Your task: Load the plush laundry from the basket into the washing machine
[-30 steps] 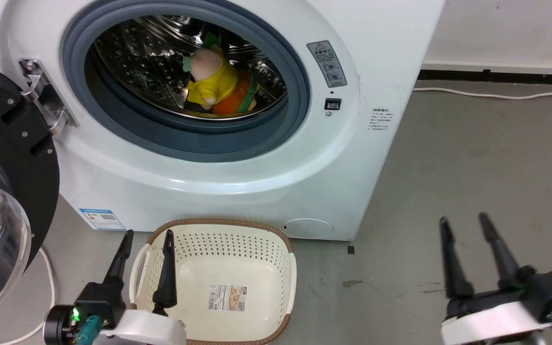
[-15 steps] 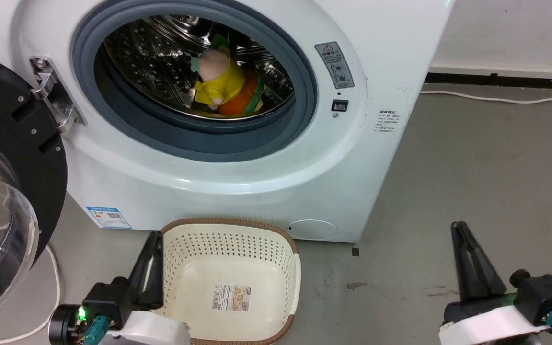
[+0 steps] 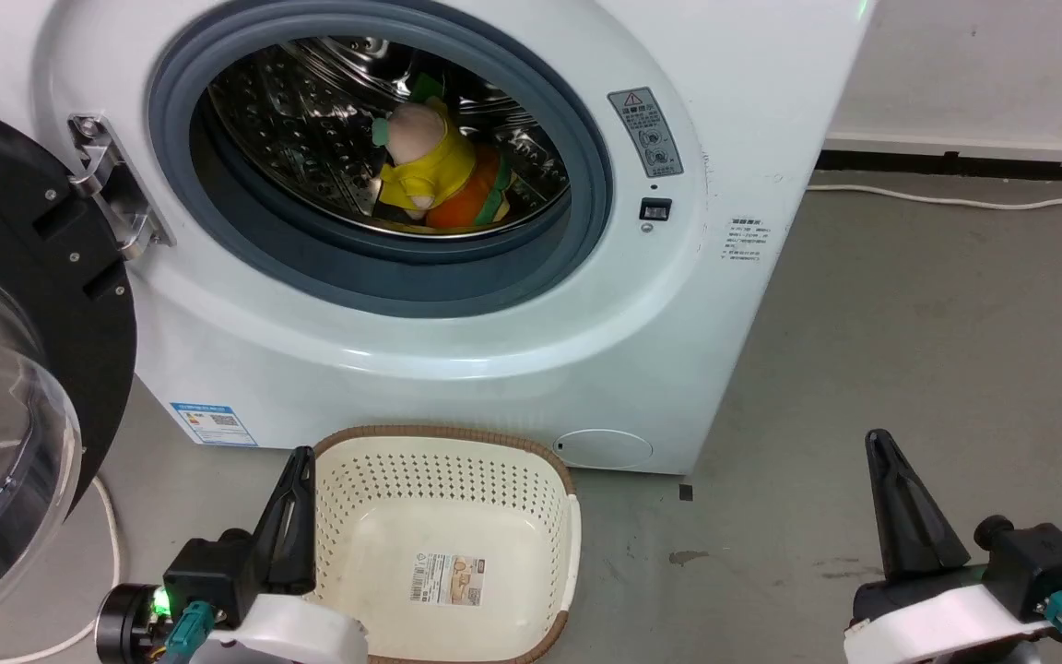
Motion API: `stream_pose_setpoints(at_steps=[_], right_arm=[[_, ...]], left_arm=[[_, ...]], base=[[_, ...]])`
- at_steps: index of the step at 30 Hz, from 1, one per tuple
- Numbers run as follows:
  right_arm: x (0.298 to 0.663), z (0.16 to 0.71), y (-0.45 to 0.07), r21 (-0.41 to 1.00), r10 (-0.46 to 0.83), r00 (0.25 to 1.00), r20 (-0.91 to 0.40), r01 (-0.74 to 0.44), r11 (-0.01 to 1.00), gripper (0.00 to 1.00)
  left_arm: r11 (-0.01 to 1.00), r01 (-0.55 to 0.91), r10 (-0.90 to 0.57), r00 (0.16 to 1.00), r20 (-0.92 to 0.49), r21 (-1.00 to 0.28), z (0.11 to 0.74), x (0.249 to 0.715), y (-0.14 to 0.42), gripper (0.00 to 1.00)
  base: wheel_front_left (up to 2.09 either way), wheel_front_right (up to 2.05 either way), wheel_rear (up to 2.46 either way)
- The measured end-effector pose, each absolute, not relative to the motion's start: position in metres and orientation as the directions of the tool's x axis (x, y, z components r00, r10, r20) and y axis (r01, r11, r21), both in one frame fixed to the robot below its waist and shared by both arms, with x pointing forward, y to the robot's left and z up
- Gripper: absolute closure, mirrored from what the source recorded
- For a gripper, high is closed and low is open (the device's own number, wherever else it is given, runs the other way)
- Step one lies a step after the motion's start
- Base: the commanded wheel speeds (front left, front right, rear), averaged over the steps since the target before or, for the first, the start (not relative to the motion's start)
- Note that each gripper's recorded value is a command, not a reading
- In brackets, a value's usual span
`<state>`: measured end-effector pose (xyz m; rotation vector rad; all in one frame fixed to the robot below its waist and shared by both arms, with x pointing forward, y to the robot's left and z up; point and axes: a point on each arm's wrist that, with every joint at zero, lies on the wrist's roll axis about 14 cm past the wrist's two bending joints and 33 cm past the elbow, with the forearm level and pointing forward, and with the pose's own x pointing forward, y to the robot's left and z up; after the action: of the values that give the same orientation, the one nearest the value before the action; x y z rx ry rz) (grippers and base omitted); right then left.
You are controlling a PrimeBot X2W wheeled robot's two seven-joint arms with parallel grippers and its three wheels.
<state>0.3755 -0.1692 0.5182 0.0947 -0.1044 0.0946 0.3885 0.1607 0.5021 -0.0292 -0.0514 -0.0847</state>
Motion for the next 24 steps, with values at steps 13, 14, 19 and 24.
stream_pose_setpoints(at_steps=[13,14,19,24], right_arm=[[0.3751,0.5186,-0.1675,0.076,0.098,0.991,0.094,-0.105,0.992,1.00],[0.3751,0.5186,-0.1674,0.075,0.098,0.991,0.092,-0.105,0.992,1.00],[0.3749,0.5187,-0.1667,0.067,0.102,0.991,0.085,-0.107,0.992,1.00],[0.3748,0.5189,-0.1661,0.060,0.105,0.991,0.079,-0.110,0.992,1.00]], left_arm=[[0.997,0.080,-0.079,0.996,0.048,-0.021,0.5055,0.3874,0.1615,1.00],[0.997,0.079,-0.078,0.996,0.050,-0.021,0.5061,0.3873,0.1617,1.00],[0.997,0.076,-0.076,0.996,0.046,-0.014,0.5073,0.3869,0.1625,1.00],[0.997,0.073,-0.072,0.996,0.044,-0.013,0.5089,0.3865,0.1633,1.00]], base=[[0.00,0.00,0.00],[0.00,0.00,0.00],[0.00,0.00,0.00],[0.00,0.00,0.00]])
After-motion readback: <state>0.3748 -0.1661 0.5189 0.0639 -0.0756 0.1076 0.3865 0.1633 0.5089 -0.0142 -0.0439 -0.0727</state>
